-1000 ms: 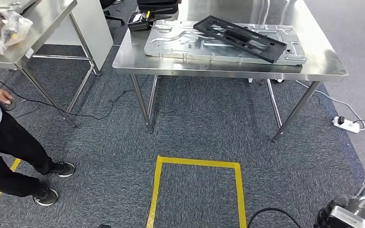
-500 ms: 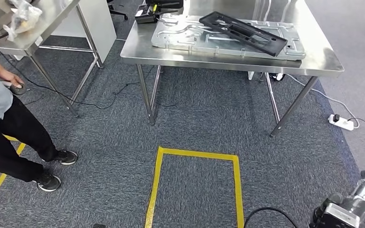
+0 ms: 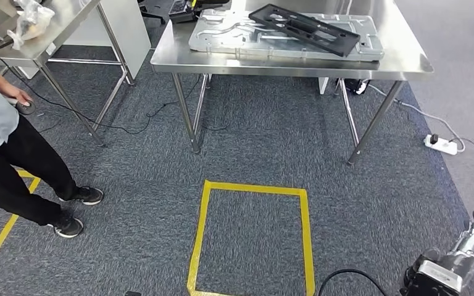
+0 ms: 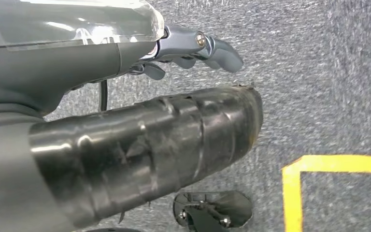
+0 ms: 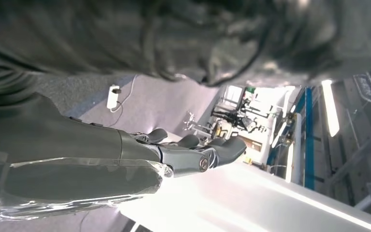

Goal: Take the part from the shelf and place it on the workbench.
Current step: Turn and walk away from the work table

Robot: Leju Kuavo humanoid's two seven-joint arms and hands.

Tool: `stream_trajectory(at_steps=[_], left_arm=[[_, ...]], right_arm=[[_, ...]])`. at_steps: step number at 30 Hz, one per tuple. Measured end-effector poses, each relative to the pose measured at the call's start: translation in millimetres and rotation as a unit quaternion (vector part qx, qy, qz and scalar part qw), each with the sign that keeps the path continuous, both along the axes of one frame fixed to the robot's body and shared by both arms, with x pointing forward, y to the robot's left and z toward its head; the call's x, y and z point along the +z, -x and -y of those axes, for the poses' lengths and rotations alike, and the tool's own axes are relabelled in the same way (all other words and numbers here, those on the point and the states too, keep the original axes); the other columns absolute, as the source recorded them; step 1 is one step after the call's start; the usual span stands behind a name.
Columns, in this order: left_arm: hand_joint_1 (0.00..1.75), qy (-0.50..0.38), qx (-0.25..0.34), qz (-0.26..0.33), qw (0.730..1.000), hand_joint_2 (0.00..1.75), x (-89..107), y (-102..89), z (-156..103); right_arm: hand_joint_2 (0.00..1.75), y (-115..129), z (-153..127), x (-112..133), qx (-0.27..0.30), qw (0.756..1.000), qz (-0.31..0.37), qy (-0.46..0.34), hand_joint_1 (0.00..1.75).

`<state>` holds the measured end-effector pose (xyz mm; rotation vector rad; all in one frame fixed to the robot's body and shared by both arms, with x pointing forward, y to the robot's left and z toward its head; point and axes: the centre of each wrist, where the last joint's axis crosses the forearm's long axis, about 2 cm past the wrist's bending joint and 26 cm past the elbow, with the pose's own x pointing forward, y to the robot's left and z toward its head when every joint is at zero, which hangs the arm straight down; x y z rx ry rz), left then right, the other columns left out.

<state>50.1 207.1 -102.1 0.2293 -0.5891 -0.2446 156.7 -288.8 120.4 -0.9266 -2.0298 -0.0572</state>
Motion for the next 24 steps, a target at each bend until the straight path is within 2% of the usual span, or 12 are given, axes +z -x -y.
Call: stream_trajectory(at_steps=[24], left_arm=[[0.00, -0.003, 0.002, 0.004, 1.000, 0.00, -0.2, -1.8, -2.7]], right_arm=[[0.00, -1.6, -2.2, -0.9, 0.004, 1.000, -0.001, 0.000, 0.00]])
